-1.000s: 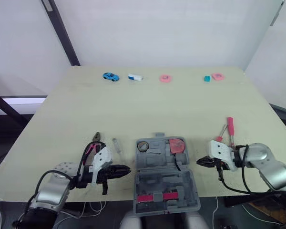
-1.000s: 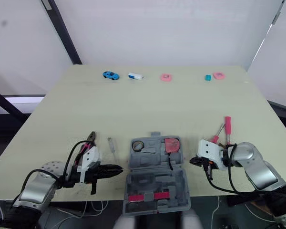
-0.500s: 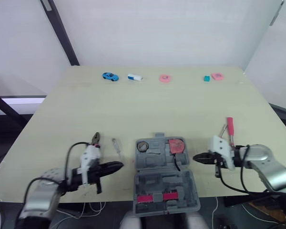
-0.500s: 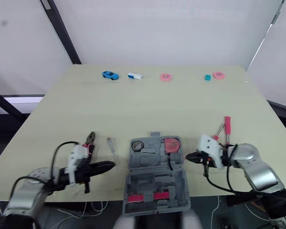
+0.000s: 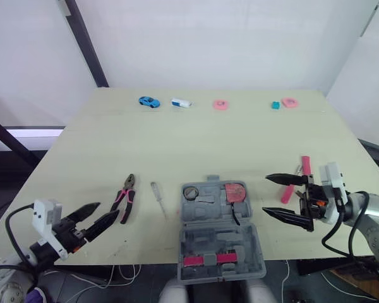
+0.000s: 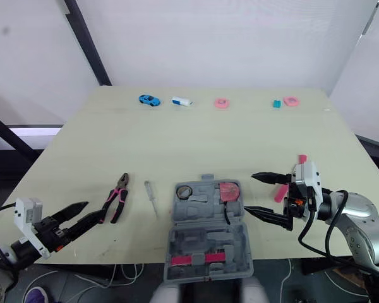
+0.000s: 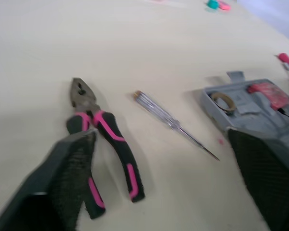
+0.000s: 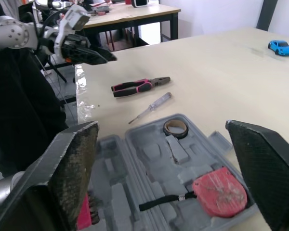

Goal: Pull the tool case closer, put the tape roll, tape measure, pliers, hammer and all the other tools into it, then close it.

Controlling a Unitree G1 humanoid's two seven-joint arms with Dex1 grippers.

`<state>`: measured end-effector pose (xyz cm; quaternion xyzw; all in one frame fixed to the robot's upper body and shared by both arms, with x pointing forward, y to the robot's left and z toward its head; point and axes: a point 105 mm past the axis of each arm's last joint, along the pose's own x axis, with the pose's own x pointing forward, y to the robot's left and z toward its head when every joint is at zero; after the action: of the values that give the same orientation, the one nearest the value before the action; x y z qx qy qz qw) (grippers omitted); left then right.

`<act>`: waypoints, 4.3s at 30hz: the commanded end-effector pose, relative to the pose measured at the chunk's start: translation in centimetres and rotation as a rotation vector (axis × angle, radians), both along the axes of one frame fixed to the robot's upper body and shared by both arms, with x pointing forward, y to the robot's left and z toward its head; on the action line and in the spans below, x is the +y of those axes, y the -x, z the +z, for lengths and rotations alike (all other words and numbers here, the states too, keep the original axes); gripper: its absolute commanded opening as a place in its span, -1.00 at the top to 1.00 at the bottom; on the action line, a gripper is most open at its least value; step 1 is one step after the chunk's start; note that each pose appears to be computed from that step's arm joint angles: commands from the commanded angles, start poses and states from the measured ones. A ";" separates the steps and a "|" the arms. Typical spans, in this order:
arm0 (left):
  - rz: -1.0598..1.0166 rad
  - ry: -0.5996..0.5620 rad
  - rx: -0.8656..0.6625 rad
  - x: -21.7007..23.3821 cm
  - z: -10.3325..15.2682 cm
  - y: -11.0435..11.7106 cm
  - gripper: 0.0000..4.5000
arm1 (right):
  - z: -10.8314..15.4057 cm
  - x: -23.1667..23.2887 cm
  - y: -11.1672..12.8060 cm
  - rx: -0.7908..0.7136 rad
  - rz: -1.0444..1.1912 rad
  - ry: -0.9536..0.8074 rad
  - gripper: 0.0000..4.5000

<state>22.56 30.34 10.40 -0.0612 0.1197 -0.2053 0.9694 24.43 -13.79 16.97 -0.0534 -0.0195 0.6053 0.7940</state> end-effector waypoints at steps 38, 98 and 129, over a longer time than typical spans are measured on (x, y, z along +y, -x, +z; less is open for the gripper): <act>0.446 -0.259 0.548 -2.6 -4.7 -9.7 -0.73 | 2.6 2.2 0.7 -0.151 0.101 0.073 -1.00; -1.158 -0.831 0.013 -18.2 8.8 -10.5 -0.07 | 0.9 15.2 -7.9 0.069 0.081 0.564 -0.40; -1.064 -0.491 -0.119 -17.7 8.8 -8.9 -1.00 | -0.7 10.4 -6.9 0.078 -0.005 0.589 0.56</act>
<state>31.98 12.66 17.35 0.2551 0.1601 -0.6321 0.7139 31.51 -3.17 14.21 -0.2562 0.2247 0.5832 0.7374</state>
